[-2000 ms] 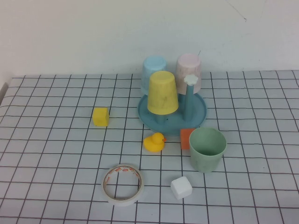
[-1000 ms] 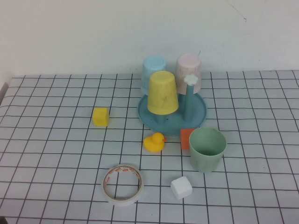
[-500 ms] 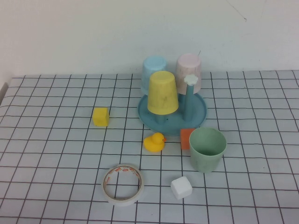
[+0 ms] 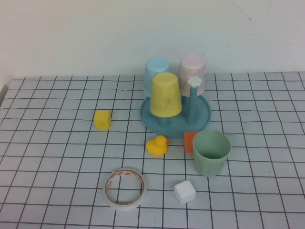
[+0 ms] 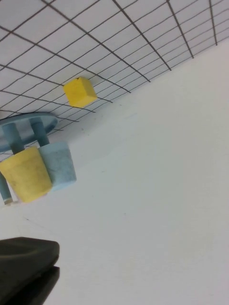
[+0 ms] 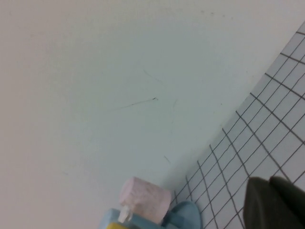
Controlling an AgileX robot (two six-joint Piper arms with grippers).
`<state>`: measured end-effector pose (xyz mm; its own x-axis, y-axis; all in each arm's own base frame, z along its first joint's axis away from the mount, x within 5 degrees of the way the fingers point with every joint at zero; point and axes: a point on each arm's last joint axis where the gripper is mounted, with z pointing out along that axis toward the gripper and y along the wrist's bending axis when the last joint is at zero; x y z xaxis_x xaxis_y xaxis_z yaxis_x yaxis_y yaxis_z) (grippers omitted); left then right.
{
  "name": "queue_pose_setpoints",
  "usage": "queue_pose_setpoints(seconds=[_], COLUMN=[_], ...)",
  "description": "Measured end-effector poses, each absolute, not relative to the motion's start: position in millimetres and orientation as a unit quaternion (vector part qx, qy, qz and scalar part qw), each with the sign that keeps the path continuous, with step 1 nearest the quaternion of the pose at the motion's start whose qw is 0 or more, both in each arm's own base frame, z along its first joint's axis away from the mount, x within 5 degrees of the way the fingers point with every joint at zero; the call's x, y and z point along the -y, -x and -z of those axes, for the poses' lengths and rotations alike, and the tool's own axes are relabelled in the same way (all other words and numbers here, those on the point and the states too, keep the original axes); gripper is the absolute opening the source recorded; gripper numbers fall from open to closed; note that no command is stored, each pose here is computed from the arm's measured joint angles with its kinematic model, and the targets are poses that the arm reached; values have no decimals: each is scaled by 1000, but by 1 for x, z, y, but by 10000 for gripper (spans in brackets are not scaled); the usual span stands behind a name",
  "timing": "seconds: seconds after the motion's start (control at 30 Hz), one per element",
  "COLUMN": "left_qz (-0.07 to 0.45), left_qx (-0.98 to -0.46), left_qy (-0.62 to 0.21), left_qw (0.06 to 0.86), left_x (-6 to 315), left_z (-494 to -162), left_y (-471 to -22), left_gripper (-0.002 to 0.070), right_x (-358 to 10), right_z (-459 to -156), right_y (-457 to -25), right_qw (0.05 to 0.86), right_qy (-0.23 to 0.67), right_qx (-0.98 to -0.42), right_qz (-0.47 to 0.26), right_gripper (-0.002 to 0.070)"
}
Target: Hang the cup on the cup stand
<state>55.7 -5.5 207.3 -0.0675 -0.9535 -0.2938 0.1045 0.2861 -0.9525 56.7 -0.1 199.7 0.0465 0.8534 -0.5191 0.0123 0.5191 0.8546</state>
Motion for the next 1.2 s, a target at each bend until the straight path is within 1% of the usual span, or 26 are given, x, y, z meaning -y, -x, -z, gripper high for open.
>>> queue_pose_setpoints(seconds=[0.13, 0.2, 0.3, 0.37, 0.43, 0.53, 0.6, 0.7, 0.83, 0.87, 0.93, 1.07, 1.13, 1.2], left_qz=[452, 431, 387, 344, 290, 225, 202, 188, 194, 201, 199, 167, 145, 135], left_qx=[-573, -599, -648, -682, -722, -777, -807, -829, -843, -846, -847, -851, -854, -858], left_qy=[363, 326, 229, 161, 83, -29, -87, -159, -215, -241, -279, -340, -362, -375], left_qw=[579, 591, 614, 626, 622, 587, 549, 503, 454, 431, 406, 364, 344, 325], left_x=[6, 9, 17, 21, 26, 35, 40, 47, 60, 70, 87, 125, 148, 170], left_z=[-207, -207, -218, -234, -251, -274, -288, -315, -341, -348, -355, -365, -366, -367], left_y=[-56, -55, -53, -55, -62, -78, -94, -120, -162, -185, -206, -239, -253, -263], left_gripper=[-1, -1, -1, -1, -1, -1, -1, -1, -1, -1, -1, -1, -1, -1], right_x=[-1, -2, -6, -10, -12, -13, -13, -13, -13, -13, -13, -13, -13, -13], right_z=[-199, -198, -195, -192, -190, -190, -189, -189, -189, -189, -189, -189, -189, -189], right_y=[-57, -57, -57, -56, -56, -56, -56, -56, -56, -56, -56, -56, -56, -56], right_qw=[633, 635, 632, 625, 619, 616, 615, 615, 614, 613, 613, 613, 613, 613], right_qy=[-342, -325, -278, -251, -238, -231, -230, -229, -229, -230, -230, -229, -229, -229], right_qx=[-616, -630, -666, -688, -699, -704, -704, -705, -706, -706, -706, -706, -706, -706], right_qz=[-322, -309, -282, -272, -270, -269, -268, -268, -269, -270, -270, -271, -271, -271], right_gripper=[-1, -1, -1, -1, -1, -1, -1, -1, -1, -1, -1, -1, -1, -1])
